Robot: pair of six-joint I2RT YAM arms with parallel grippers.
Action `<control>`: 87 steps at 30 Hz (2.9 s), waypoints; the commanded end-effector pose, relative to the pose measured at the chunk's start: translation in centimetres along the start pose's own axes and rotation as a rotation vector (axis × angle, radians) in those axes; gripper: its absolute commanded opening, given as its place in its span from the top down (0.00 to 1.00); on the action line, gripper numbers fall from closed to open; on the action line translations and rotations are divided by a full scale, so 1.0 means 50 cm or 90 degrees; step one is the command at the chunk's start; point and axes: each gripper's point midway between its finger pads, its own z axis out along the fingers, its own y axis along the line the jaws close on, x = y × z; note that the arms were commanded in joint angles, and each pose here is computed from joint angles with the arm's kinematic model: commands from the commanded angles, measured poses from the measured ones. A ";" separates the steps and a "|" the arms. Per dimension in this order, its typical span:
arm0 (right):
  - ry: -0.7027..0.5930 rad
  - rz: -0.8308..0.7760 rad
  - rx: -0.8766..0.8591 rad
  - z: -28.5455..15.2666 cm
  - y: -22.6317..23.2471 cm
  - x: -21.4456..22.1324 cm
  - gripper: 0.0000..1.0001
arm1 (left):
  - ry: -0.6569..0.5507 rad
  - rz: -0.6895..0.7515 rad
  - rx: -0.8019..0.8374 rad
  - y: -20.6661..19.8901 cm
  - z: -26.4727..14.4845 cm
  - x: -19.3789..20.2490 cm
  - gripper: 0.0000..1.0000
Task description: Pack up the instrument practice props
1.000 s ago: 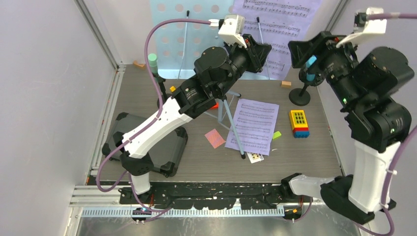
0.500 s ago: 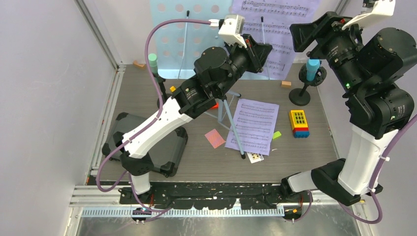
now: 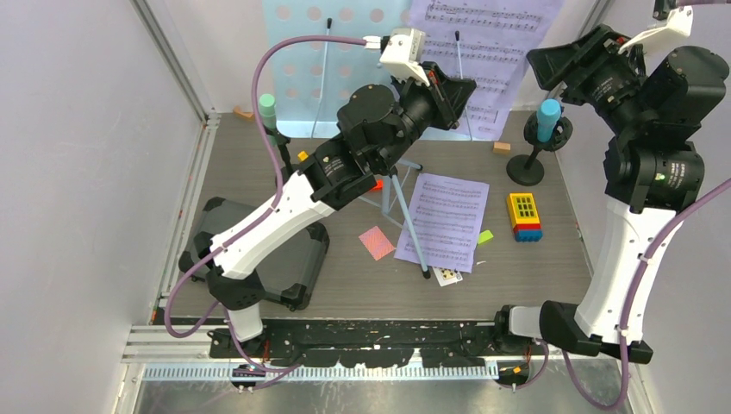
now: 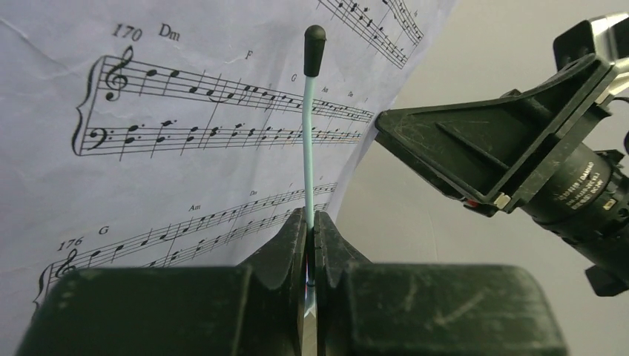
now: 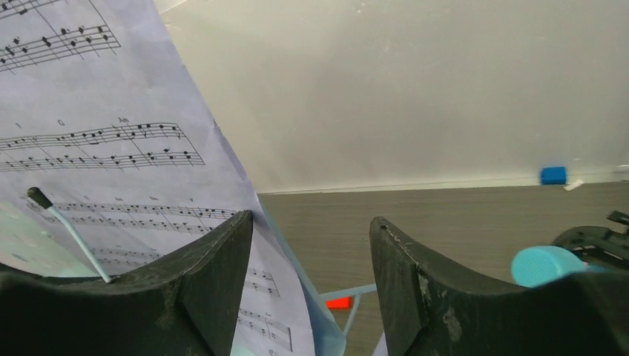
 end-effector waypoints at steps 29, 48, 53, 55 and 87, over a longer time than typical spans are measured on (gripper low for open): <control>-0.103 0.000 -0.181 -0.023 0.068 -0.061 0.40 | -0.036 -0.018 0.013 -0.009 -0.024 -0.060 0.95; -0.075 0.025 -0.316 -0.013 0.115 -0.048 0.41 | -0.036 -0.019 0.014 -0.009 -0.021 -0.057 0.95; -0.078 0.009 -0.336 -0.029 0.130 -0.047 0.41 | -0.036 -0.021 0.016 -0.011 -0.020 -0.057 0.95; -0.081 0.000 -0.347 -0.039 0.139 -0.048 0.41 | -0.036 -0.021 0.016 -0.011 -0.020 -0.056 0.95; -0.076 -0.045 -0.343 -0.083 0.152 -0.022 0.41 | -0.031 -0.023 0.010 -0.005 -0.018 -0.045 0.95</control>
